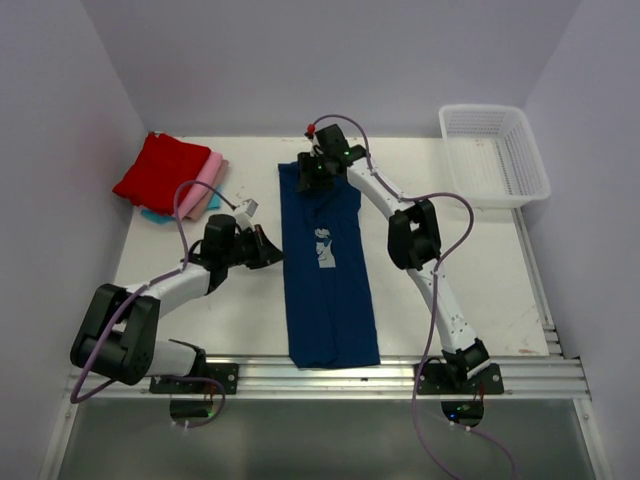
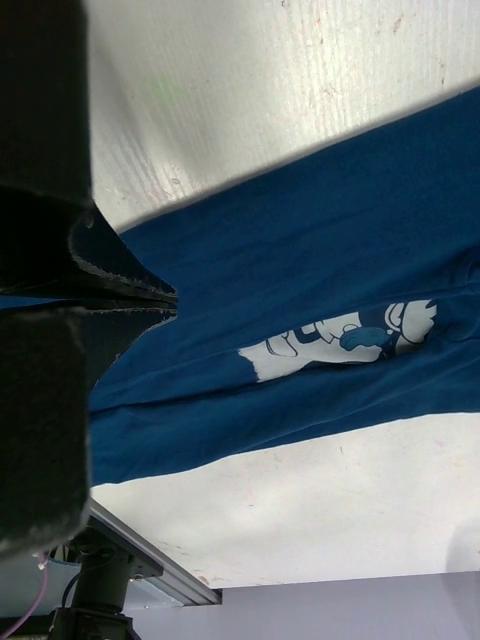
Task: Fold and stack the t-shirts
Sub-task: Rotate the tshirt 90 degrees
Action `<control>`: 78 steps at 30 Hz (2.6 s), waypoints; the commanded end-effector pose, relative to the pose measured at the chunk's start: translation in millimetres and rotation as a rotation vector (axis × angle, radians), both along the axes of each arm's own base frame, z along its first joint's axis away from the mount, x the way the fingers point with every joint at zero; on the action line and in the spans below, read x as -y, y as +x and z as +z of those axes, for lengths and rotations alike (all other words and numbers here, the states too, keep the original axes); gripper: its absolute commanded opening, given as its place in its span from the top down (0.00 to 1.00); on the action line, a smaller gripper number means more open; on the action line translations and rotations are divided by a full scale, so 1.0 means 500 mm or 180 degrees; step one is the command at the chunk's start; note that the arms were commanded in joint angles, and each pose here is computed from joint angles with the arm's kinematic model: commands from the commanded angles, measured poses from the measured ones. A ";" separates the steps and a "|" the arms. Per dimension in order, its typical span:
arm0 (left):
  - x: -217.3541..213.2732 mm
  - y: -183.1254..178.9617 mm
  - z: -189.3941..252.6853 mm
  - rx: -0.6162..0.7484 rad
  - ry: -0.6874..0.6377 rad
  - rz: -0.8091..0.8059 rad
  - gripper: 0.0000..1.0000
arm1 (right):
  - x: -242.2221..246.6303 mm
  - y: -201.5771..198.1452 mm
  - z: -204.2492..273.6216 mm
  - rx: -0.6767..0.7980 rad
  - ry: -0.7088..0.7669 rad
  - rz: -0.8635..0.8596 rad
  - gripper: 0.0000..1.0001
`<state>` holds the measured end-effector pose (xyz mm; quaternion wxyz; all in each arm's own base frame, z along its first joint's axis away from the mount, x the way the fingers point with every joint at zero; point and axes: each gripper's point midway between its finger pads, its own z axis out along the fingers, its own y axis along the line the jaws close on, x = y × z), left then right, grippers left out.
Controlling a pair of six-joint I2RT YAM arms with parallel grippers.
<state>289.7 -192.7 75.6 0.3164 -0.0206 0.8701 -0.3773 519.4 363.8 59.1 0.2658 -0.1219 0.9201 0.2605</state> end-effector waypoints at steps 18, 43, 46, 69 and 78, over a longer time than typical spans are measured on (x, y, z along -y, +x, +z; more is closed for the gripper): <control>0.005 0.007 0.024 0.0189 -0.0034 -0.0025 0.97 | 0.012 0.075 0.011 0.0532 -0.0147 -0.0166 0.61; 0.006 0.002 0.010 0.0140 -0.0026 -0.0051 0.99 | 0.033 0.052 0.006 0.0486 -0.0251 -0.0169 1.00; 0.006 0.001 0.008 0.0136 -0.0022 -0.0051 0.99 | 0.038 0.049 0.019 0.0527 -0.0258 -0.0171 1.00; 0.009 0.013 0.008 0.0124 -0.0009 -0.0065 1.00 | 0.155 -0.023 0.147 0.0787 -0.0822 -0.0751 1.00; 0.012 0.014 0.003 0.0104 -0.0017 -0.0091 1.00 | 0.234 -0.146 0.091 0.0475 -0.1234 -0.1042 1.00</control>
